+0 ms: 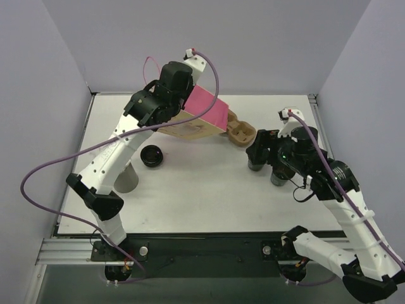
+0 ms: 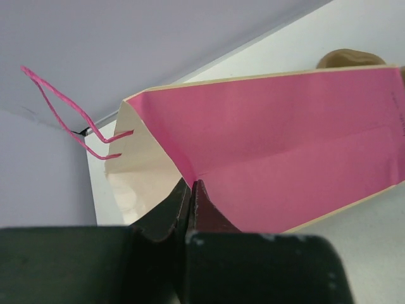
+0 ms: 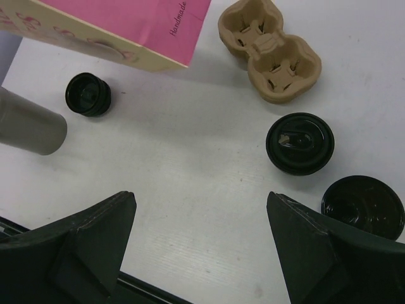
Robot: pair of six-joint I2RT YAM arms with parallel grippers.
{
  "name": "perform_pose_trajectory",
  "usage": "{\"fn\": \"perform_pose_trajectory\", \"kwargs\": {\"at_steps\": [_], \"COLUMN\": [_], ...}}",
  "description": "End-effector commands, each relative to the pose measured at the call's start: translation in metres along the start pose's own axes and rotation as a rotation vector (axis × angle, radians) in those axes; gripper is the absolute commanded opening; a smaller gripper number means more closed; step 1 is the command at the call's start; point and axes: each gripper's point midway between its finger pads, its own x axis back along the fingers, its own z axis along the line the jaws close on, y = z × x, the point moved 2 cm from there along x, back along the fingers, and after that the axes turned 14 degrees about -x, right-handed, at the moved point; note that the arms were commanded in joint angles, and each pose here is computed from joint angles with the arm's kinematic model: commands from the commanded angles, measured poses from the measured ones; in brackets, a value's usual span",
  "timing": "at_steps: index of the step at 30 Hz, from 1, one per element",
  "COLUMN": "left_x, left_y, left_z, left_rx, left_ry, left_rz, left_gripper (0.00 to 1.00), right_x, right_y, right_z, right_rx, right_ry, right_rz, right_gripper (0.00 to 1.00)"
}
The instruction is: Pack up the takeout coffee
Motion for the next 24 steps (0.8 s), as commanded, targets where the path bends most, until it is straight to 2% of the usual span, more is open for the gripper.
{"fn": "perform_pose_trajectory", "kwargs": {"at_steps": [1, 5, 10, 14, 16, 18, 22, 24], "left_x": [0.037, 0.051, 0.067, 0.077, 0.085, 0.092, 0.107, 0.114], "left_y": [-0.001, -0.017, -0.033, -0.038, -0.038, -0.033, -0.007, 0.010], "left_z": [-0.014, -0.058, -0.096, -0.127, -0.139, -0.139, -0.123, -0.107], "left_rx": [0.037, 0.033, 0.115, 0.163, 0.193, 0.219, 0.269, 0.283], "left_ry": [-0.038, -0.142, -0.262, -0.418, -0.504, -0.533, -0.551, -0.535], "left_rz": [-0.018, -0.002, 0.013, 0.022, 0.021, -0.005, -0.107, -0.152], "left_gripper": [0.00, 0.00, 0.00, 0.05, 0.23, 0.49, 0.68, 0.71], "right_x": [0.019, 0.028, 0.026, 0.020, 0.019, 0.017, 0.013, 0.008], "right_y": [-0.002, -0.004, -0.008, -0.012, -0.012, -0.014, -0.014, -0.017], "right_z": [-0.010, -0.019, -0.024, -0.022, -0.020, -0.020, -0.017, -0.011], "right_rx": [-0.033, -0.038, -0.040, -0.044, -0.044, -0.044, -0.081, -0.108], "right_ry": [-0.029, -0.056, -0.075, -0.070, -0.062, -0.064, -0.062, -0.042], "right_rz": [-0.046, -0.078, -0.072, -0.044, -0.036, -0.028, -0.017, 0.009], "right_gripper": [0.88, 0.88, 0.88, 0.88, 0.88, 0.88, 0.88, 0.87]}}
